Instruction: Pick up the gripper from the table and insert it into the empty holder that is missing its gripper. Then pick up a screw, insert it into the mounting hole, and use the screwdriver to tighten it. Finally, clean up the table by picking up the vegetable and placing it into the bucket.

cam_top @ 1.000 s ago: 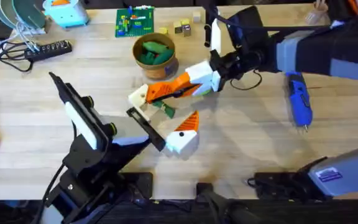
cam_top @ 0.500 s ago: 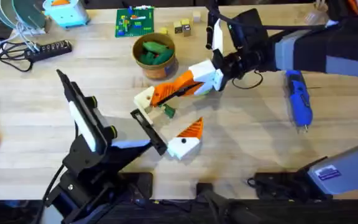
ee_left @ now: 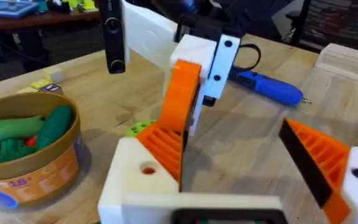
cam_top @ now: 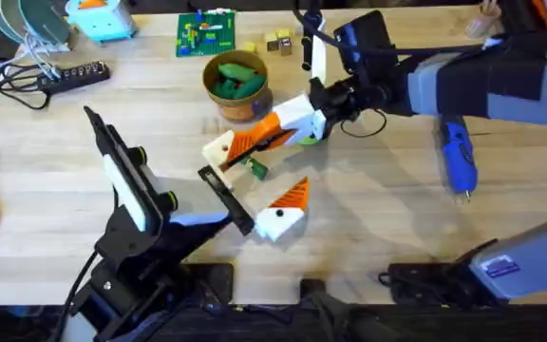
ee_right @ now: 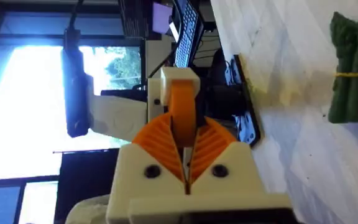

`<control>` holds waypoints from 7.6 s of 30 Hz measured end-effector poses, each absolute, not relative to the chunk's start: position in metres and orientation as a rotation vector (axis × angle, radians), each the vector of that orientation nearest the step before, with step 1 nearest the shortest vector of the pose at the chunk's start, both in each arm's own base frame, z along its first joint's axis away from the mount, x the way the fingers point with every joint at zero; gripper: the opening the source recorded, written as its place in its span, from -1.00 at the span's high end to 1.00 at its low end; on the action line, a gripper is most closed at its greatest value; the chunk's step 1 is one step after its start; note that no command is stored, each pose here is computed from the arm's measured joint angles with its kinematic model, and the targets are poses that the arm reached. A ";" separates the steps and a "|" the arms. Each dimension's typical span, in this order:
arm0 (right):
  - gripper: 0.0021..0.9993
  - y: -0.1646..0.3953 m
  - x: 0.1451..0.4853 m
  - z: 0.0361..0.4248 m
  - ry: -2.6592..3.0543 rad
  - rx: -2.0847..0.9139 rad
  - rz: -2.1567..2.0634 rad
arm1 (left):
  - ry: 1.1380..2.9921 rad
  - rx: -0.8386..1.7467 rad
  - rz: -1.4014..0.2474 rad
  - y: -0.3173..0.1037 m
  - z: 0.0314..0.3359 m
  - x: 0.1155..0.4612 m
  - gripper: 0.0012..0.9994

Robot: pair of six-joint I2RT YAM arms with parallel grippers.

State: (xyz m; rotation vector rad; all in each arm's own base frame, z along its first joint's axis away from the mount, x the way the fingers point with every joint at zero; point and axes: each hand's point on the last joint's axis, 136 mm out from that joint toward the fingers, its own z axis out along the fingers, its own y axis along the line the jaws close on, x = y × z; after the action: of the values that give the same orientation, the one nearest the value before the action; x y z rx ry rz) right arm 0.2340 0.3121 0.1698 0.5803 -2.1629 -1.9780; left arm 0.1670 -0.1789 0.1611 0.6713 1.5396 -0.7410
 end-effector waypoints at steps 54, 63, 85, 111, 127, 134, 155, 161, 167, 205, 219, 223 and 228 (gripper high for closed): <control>-0.98 0.278 0.312 0.158 -2.466 0.427 -2.038 | 1.538 0.687 -0.773 -0.183 0.161 0.163 -0.99; -0.98 0.233 0.331 0.122 -2.873 0.285 -1.511 | 1.535 0.695 -0.782 -0.184 0.161 0.161 -0.99; -0.25 0.216 0.308 0.073 -3.177 1.093 -0.263 | 1.535 0.695 -0.782 -0.184 0.161 0.161 -0.99; 0.99 0.211 0.312 0.057 -3.166 1.077 -0.165 | 1.534 0.698 -0.784 -0.184 0.161 0.161 -0.99; 0.99 0.186 0.322 0.095 -3.156 0.979 -0.049 | 1.534 0.698 -0.785 -0.184 0.161 0.161 -0.99; 0.99 0.193 0.317 0.146 -3.131 0.993 -0.127 | 1.534 0.698 -0.784 -0.184 0.161 0.161 -0.99; 0.99 0.325 0.229 0.242 -2.975 1.636 -0.415 | 1.534 0.698 -0.784 -0.184 0.161 0.161 -0.99; 0.99 0.339 0.224 0.245 -2.979 1.683 -0.458 | 1.534 0.697 -0.785 -0.184 0.161 0.161 -0.99; 0.99 0.347 0.214 0.246 -2.954 1.718 -0.471 | 1.534 0.698 -0.785 -0.184 0.161 0.161 -0.99; 0.99 0.356 0.197 0.232 -2.878 1.733 -0.455 | 1.536 0.695 -0.788 -0.184 0.161 0.161 -0.99; 0.99 0.353 0.202 0.231 -2.900 1.736 -0.408 | 1.536 0.695 -0.787 -0.184 0.161 0.161 -0.99; 0.99 0.354 0.200 0.230 -2.893 1.734 -0.414 | 1.536 0.695 -0.787 -0.184 0.161 0.161 -0.99; 0.99 0.358 0.199 0.220 -2.866 1.729 -0.395 | 1.546 0.684 -0.791 -0.183 0.160 0.161 -0.99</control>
State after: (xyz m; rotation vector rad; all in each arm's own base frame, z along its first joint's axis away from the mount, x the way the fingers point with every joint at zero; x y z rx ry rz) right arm 0.1989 0.3576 0.2199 1.7286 -2.8658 -0.3951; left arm 0.1614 -0.1835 0.1604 0.6840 1.5456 -0.7913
